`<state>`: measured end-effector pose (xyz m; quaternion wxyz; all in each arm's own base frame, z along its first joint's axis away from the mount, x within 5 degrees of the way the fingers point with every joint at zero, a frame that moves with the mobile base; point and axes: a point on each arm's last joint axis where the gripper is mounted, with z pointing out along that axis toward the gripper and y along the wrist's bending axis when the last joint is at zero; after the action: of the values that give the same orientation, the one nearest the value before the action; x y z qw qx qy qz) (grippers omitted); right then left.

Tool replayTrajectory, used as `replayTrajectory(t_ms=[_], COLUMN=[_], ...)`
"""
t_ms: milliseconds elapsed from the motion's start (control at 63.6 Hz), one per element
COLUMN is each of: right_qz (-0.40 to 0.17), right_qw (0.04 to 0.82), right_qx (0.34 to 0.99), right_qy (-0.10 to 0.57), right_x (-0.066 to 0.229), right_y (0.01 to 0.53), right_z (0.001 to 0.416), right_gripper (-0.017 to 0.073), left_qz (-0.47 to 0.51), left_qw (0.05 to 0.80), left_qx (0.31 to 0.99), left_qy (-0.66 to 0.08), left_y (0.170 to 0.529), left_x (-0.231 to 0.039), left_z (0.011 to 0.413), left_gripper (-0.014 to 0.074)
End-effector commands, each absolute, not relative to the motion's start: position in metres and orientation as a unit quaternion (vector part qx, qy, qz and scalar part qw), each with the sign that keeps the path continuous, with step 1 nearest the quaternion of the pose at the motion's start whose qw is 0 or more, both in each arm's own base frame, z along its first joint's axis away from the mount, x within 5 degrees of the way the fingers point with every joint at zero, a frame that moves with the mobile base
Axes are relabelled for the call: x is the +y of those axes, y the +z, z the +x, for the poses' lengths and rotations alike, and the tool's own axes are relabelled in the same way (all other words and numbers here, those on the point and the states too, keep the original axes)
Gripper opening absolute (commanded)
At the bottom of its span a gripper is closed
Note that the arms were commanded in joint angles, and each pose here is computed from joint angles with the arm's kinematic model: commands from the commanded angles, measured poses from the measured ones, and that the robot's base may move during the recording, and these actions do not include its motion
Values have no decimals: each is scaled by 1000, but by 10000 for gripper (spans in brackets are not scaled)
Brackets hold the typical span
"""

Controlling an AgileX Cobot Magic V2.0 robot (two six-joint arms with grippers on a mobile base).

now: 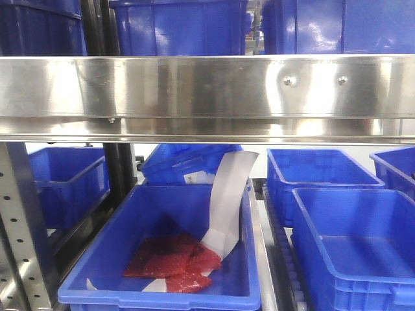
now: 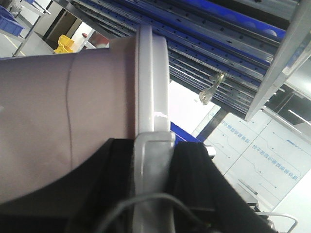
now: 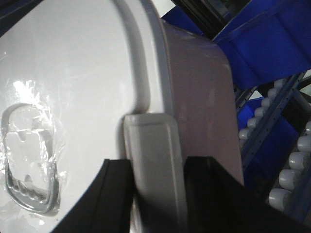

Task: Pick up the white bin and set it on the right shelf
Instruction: 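Raise the held bin above the upper roller shelf with both grippers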

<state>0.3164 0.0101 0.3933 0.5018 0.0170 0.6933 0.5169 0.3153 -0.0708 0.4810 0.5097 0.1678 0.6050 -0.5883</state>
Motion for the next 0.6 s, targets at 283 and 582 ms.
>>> replayTrajectory(t_ms=[283, 582], right_qz=[55, 48], right_qw=[494, 475], right_qx=[601, 604], right_qy=[626, 638], right_x=[18, 48], right_y=[447, 451], right_z=[301, 334], right_gripper=[93, 93], left_qz=[116, 85], left_qw=[514, 523], left_qx=[586, 656], left_qy=[-616, -537], left_y=[509, 478], left_x=[-62, -54], left_z=[300, 333], left_gripper=[-126, -126])
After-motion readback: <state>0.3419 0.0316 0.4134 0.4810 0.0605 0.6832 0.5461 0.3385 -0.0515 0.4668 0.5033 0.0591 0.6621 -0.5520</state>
